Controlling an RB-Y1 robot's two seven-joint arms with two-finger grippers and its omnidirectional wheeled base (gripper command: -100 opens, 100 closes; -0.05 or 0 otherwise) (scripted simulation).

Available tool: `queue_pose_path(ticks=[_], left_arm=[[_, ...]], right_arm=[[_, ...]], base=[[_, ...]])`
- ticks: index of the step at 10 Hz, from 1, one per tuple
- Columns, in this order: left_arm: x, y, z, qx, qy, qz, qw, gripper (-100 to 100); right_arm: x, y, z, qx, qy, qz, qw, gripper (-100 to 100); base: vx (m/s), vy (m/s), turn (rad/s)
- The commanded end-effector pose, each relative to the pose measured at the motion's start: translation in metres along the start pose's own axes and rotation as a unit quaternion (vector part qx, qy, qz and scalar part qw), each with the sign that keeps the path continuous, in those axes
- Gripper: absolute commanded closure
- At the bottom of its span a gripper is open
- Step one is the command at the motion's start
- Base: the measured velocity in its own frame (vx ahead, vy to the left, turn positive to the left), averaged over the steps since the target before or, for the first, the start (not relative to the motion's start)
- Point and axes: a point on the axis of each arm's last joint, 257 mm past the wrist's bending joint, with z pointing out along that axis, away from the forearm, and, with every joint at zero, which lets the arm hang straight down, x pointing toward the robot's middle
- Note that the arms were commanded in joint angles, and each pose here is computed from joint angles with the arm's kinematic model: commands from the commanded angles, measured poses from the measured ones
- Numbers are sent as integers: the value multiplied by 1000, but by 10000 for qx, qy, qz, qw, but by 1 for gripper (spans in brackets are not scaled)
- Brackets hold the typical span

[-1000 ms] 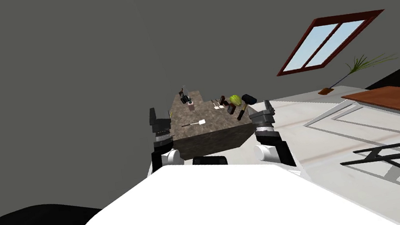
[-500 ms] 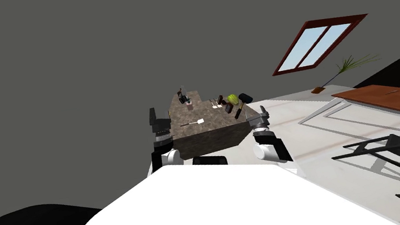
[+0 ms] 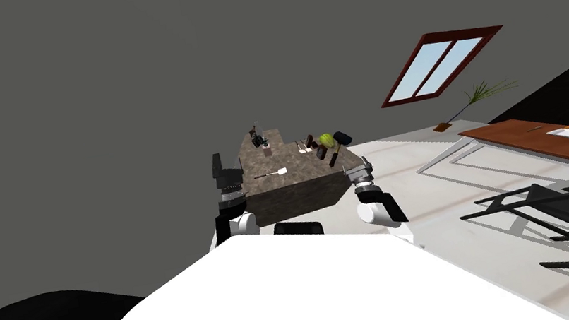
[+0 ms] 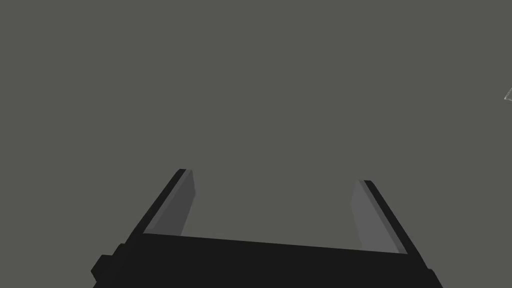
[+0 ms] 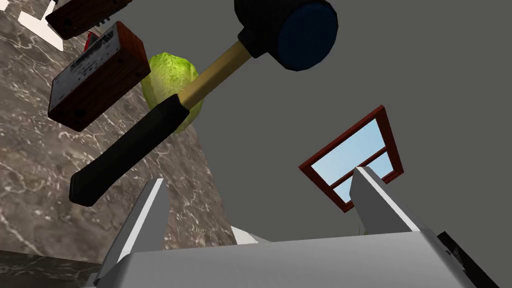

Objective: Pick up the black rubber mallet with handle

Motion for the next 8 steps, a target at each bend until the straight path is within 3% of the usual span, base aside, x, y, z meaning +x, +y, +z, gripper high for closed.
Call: queue_pose_path(ticks=[1, 2, 3, 5, 6, 8], left_arm=[[0, 0, 0, 0, 0, 0, 10000, 0], [0, 0, 0, 0, 0, 0, 10000, 0], [0, 0, 0, 0, 0, 0, 10000, 0], [0, 0, 0, 0, 0, 0, 10000, 0], [0, 0, 0, 0, 0, 0, 10000, 0], [0, 0, 0, 0, 0, 0, 10000, 0]], right_arm=[[-7, -20, 6, 282, -128, 497, 9983, -100], [-10, -33, 8, 457, -199, 801, 9955, -100], [-10, -34, 8, 483, -211, 805, 9954, -100], [-10, -61, 11, 826, -326, 1364, 9867, -100], [-10, -61, 11, 826, -326, 1364, 9867, -100], [-3, -87, 13, 1146, -399, 1883, 9746, -100]], base=[[-56, -62, -62], [-62, -73, -47], [-35, -51, -5], [-24, -50, -43], [-20, -55, -8], [-23, -69, -30]])
